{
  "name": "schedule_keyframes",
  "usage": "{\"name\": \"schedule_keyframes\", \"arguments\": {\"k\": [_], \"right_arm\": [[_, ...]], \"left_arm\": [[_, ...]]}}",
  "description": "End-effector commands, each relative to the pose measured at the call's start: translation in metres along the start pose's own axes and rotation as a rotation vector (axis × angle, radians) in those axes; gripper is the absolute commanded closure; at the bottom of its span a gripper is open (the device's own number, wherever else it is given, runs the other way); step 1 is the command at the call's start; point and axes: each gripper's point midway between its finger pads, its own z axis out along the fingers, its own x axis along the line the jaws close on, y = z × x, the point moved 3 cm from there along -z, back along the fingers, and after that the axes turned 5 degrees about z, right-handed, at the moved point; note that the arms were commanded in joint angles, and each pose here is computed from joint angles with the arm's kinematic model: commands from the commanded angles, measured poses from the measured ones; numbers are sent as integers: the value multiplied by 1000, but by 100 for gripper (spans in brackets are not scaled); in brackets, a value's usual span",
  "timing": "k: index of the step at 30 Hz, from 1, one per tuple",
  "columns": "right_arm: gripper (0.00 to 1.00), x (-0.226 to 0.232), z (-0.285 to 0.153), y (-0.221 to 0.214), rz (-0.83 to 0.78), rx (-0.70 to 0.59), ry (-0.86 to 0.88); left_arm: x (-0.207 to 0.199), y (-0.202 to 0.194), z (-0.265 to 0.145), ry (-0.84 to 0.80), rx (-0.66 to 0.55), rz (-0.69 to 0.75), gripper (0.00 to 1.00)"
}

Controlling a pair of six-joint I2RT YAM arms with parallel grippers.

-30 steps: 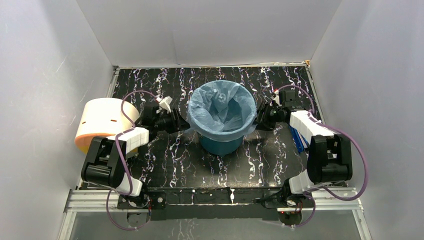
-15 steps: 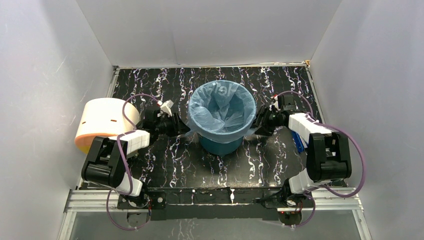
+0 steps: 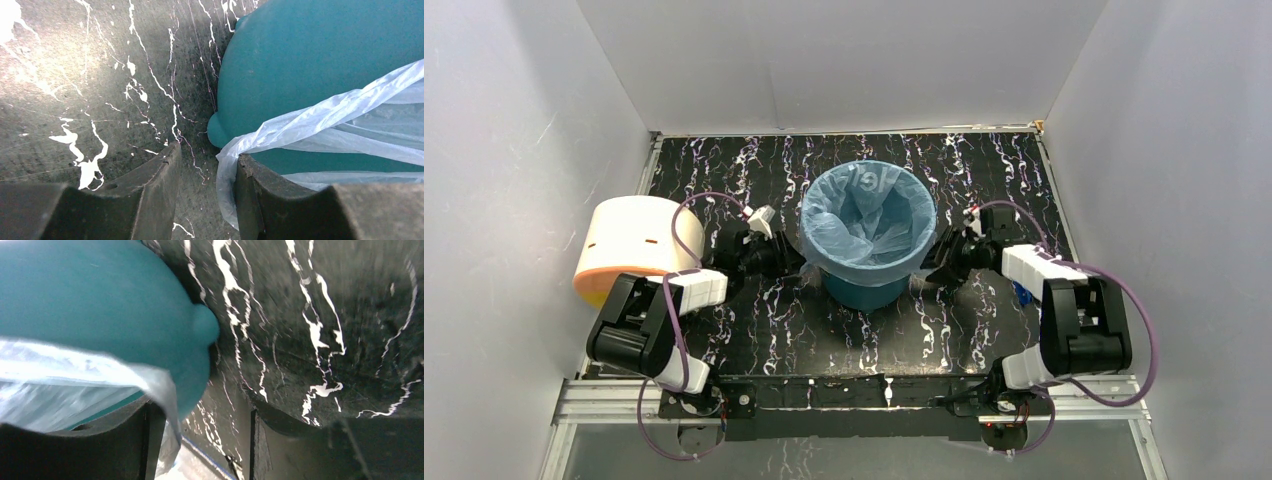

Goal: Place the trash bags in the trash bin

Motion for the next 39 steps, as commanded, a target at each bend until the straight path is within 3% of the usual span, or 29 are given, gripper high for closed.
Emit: {"name": "schedule_keyframes", "arguments": {"k": [1, 7, 14, 17, 23, 27, 30, 33, 36, 37, 39], "right_arm": [[43, -1, 9, -13, 48, 89, 88], [48, -12, 6, 1, 38, -38, -25], [47, -32, 21, -16, 71, 91, -40], [52, -35, 13, -8, 48, 44, -118], [33, -3, -36, 30, -118, -212, -220], [14, 4, -93, 67, -106, -525, -426], [9, 44, -133, 79, -160, -664, -365], [7, 109, -165, 78, -306, -728, -130], [14, 172, -179, 66, -503, -654, 136], [17, 187, -180, 60, -545, -600, 202], [25, 211, -177, 48, -609, -460, 319]], "left_arm": [[-3, -2, 1, -22, -12, 3, 61], [-10, 7, -1, -41, -41, 7, 59], [-4, -4, 7, -59, 10, 3, 66], [-6, -5, 7, -78, 7, -3, 65], [-14, 11, -1, -61, -47, 39, 63], [-14, 14, -2, -52, -38, 50, 60], [-16, 12, -3, -66, -41, 54, 57], [-17, 13, -4, -67, -52, 57, 56], [-21, 21, -7, -74, -104, 64, 50], [-23, 23, -9, -77, -119, 70, 45], [-26, 27, -12, -81, -146, 89, 46]]}}
